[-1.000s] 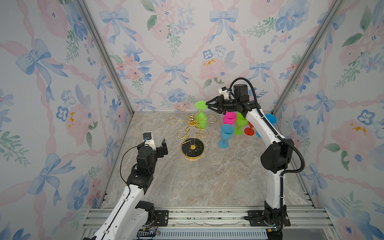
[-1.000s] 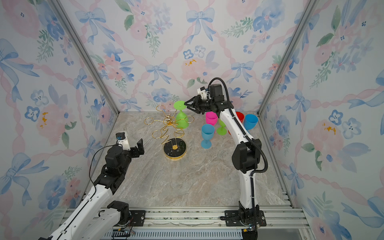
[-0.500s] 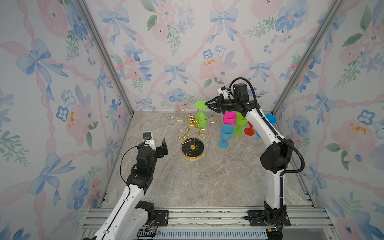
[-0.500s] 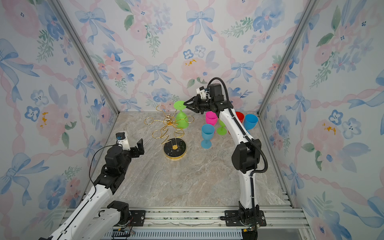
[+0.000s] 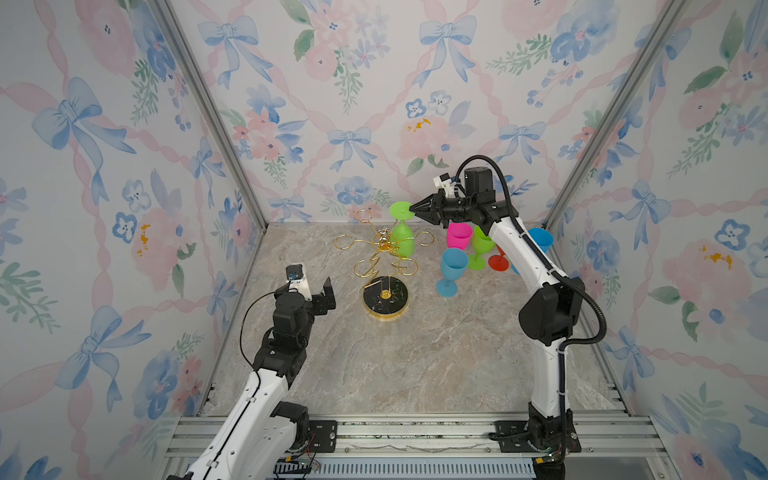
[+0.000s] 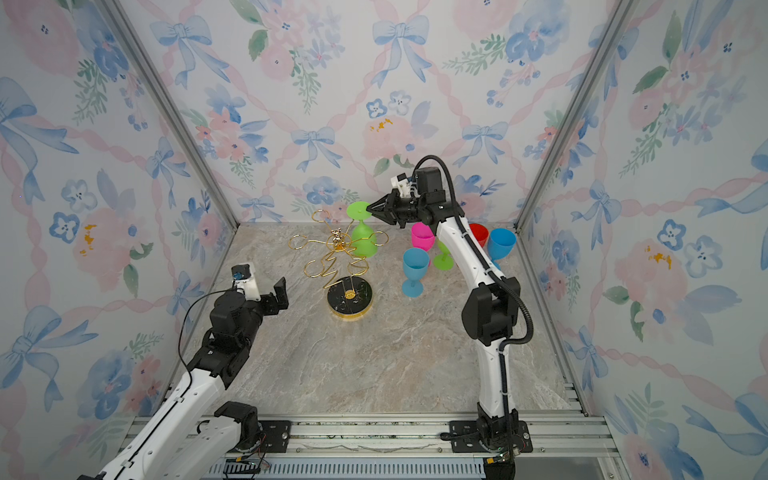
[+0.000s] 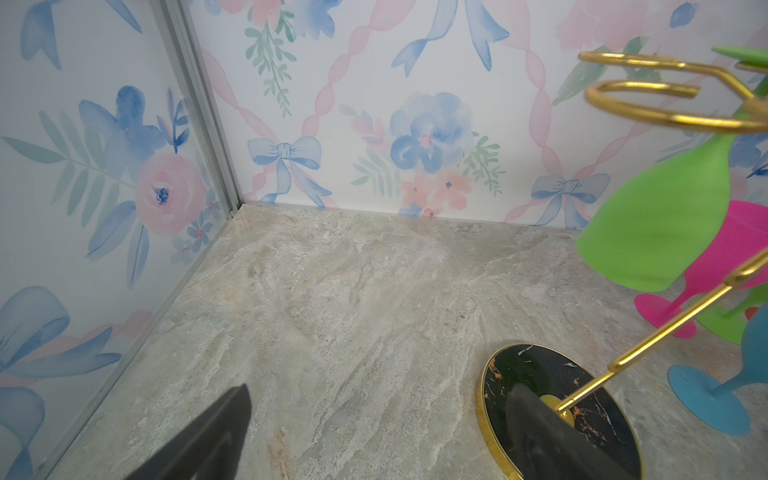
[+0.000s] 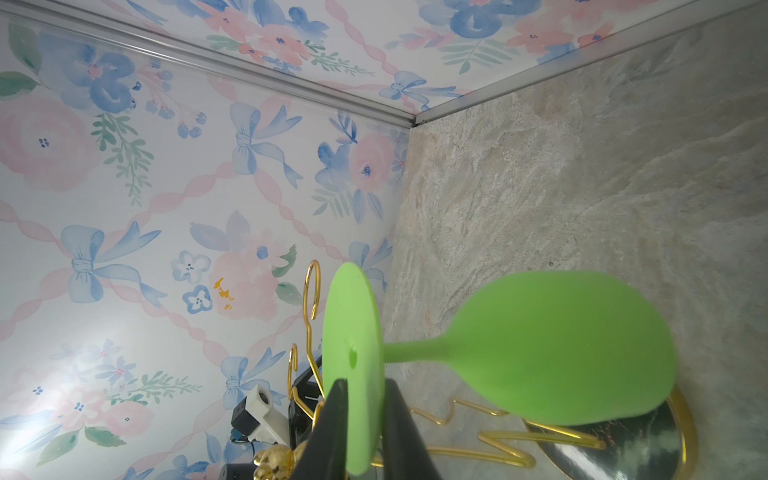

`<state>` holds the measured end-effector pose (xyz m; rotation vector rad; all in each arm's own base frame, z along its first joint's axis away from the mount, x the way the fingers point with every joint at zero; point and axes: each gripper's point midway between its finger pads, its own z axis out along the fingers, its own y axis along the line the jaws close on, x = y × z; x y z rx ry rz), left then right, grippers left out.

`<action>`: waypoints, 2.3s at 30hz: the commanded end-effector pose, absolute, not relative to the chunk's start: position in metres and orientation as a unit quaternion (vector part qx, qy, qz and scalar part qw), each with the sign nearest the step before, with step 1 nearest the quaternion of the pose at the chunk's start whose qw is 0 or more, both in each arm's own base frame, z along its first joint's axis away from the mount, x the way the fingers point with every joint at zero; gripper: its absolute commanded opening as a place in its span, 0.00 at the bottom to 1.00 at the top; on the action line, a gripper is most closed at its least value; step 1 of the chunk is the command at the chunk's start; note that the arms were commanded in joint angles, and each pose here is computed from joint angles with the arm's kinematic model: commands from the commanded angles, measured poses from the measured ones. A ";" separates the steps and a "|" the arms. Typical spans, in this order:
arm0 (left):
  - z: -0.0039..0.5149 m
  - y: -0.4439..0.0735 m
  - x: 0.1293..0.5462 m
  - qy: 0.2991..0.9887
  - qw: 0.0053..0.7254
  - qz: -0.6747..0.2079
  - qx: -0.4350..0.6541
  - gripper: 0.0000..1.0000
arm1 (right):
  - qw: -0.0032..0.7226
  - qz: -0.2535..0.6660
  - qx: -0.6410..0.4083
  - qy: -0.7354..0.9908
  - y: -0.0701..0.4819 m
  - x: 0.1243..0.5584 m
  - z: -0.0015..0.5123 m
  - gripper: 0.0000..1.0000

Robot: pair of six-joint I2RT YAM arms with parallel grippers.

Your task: Take the wine glass off the wine glass rack

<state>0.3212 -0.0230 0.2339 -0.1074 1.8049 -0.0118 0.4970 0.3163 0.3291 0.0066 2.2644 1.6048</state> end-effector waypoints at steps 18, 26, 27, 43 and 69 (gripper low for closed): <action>0.233 -0.022 0.322 0.784 0.619 -0.013 -0.053 0.98 | 0.193 0.584 -0.021 0.788 0.322 0.487 0.354 0.05; 0.232 -0.023 0.323 0.785 0.618 -0.017 -0.051 0.98 | 0.193 0.590 -0.023 0.784 0.322 0.482 0.360 0.02; 0.232 -0.023 0.323 0.784 0.618 -0.017 -0.051 0.98 | 0.192 0.590 -0.023 0.784 0.322 0.481 0.360 0.02; 0.233 -0.023 0.323 0.783 0.619 -0.018 -0.051 0.98 | 0.193 0.598 -0.030 0.778 0.324 0.473 0.371 0.00; 0.232 -0.023 0.322 0.784 0.618 -0.018 -0.052 0.98 | 0.179 0.597 -0.051 0.781 0.326 0.443 0.370 0.00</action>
